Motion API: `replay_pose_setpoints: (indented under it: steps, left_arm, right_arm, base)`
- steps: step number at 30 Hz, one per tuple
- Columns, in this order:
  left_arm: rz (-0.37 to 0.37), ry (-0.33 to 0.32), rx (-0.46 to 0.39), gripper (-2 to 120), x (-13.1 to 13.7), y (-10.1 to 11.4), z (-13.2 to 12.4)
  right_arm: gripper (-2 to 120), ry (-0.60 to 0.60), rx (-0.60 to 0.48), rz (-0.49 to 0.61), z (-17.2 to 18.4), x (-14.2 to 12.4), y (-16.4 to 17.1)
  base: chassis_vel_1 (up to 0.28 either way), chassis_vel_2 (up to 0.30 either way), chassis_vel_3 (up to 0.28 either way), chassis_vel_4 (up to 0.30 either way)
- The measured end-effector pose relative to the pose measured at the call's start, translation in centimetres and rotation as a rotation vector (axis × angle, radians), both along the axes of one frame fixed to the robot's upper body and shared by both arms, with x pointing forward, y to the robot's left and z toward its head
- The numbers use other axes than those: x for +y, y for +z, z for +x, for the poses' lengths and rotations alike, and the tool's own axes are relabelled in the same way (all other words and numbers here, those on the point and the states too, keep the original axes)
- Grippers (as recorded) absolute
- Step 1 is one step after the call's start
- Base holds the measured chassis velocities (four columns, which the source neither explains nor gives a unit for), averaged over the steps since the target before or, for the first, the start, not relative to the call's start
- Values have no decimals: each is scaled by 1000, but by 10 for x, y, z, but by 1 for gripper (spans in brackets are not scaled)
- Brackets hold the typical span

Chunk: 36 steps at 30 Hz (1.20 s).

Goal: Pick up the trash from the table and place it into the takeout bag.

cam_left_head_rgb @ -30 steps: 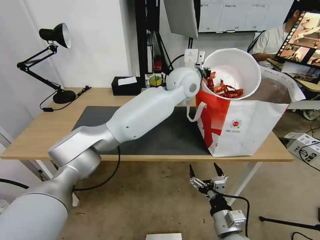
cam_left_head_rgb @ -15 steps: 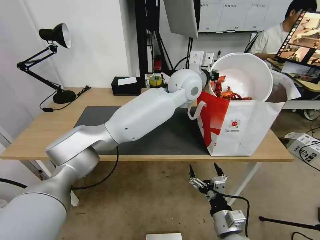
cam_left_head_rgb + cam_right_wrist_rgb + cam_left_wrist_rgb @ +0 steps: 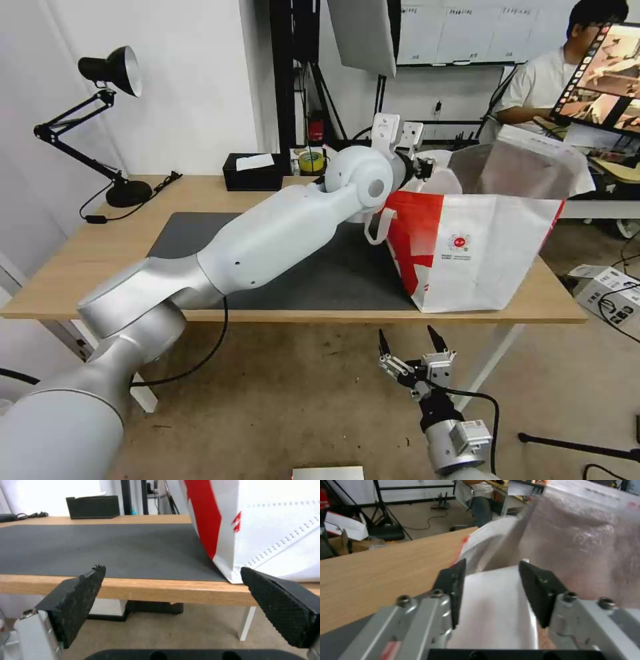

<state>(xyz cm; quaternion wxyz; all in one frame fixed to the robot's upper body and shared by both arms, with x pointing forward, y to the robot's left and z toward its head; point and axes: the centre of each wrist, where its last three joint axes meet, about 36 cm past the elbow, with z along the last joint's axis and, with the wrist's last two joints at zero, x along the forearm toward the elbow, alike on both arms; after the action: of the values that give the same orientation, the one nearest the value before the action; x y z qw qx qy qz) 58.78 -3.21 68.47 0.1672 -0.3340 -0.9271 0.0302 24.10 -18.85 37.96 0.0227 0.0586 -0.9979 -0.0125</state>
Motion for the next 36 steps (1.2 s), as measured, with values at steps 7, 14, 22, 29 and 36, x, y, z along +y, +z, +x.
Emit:
replay_pose_setpoints:
  steps: [7, 14, 22, 29, 36]
  left_arm:
    - [-11, 15, -19, 77, 10, 3, 0]
    - [-4, 76, -55, 99, 37, -6, -4]
    - [-26, 136, -114, 100, 93, -18, -18]
    - [-136, 121, -190, 100, 159, -61, -38]
    - [-92, 70, -360, 100, 229, -110, -49]
  right_arm:
    - [100, 0, 0, 0, 0, 0, 0]
    - [100, 0, 0, 0, 0, 0, 0]
    - [100, 0, 0, 0, 0, 0, 0]
    - [100, 0, 0, 0, 0, 0, 0]
    - [100, 0, 0, 0, 0, 0, 0]
  base:
    - [0, 0, 0, 0]
    - [0, 0, 0, 0]
    - [0, 0, 0, 0]
    - [0, 0, 0, 0]
    - [0, 0, 0, 0]
